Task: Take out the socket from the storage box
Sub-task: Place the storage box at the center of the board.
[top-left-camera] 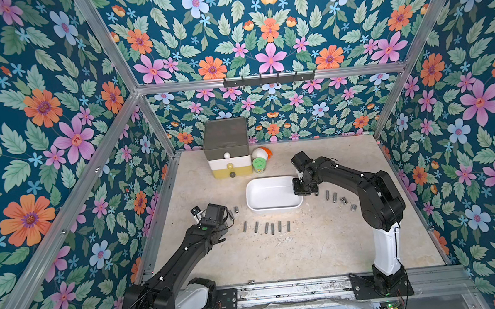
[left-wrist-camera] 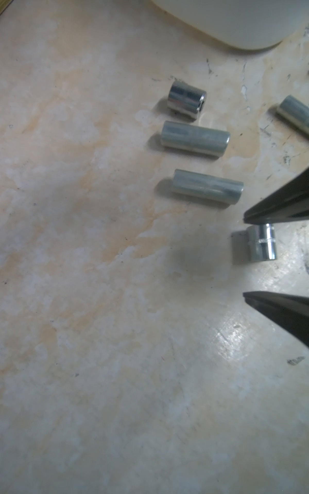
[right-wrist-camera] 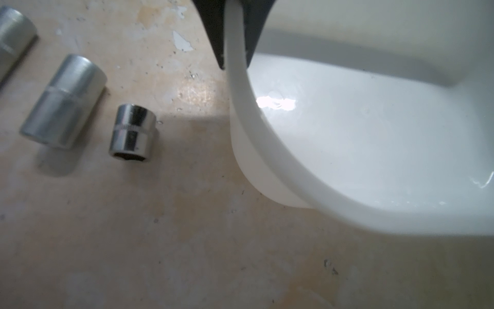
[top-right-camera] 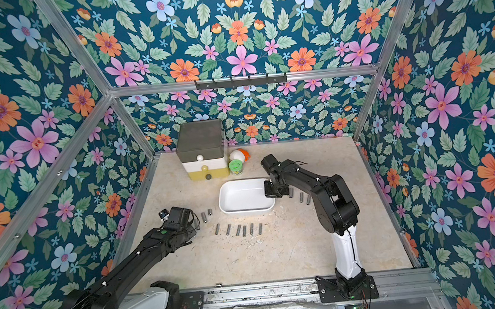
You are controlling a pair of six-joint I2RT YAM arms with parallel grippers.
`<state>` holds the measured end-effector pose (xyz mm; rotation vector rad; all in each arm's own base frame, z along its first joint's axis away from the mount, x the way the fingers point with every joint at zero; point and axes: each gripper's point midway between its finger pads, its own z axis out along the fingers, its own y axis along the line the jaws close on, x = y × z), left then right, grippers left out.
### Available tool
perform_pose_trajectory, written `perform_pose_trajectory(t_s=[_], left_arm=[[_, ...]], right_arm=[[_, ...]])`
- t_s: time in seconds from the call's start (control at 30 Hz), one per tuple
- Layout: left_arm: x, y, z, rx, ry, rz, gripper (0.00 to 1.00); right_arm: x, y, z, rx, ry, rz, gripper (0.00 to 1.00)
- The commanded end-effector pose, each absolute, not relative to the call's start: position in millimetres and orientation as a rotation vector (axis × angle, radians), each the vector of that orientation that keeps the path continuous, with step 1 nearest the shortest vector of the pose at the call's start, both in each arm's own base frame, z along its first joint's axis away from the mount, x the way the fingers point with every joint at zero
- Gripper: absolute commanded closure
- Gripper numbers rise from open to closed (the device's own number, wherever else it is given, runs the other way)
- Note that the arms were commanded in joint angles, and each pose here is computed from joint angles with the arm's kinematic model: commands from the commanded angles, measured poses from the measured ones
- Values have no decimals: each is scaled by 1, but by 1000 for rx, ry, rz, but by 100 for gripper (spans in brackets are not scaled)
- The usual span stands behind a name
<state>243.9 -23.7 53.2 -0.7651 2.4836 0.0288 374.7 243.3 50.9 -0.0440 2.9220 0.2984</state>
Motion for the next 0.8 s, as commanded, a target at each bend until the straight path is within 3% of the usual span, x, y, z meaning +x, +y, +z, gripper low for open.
perform_pose_trajectory(t_s=[0.0, 0.13, 0.3, 0.4, 0.77], left_arm=[[244, -24, 53, -744, 2488, 25, 52], [244, -26, 55, -737, 2485, 11, 50], [247, -27, 60, -725, 2473, -4, 43], [247, -27, 63, -719, 2468, 0, 42], [250, -29, 68, -708, 2464, -18, 41]], right_arm=[[386, 245, 56, -45, 2854, 298, 100], [386, 246, 58, -37, 2855, 302, 99], [385, 248, 64, -28, 2859, 325, 75], [386, 249, 72, -24, 2846, 333, 67], [387, 247, 117, -34, 2738, 392, 58]])
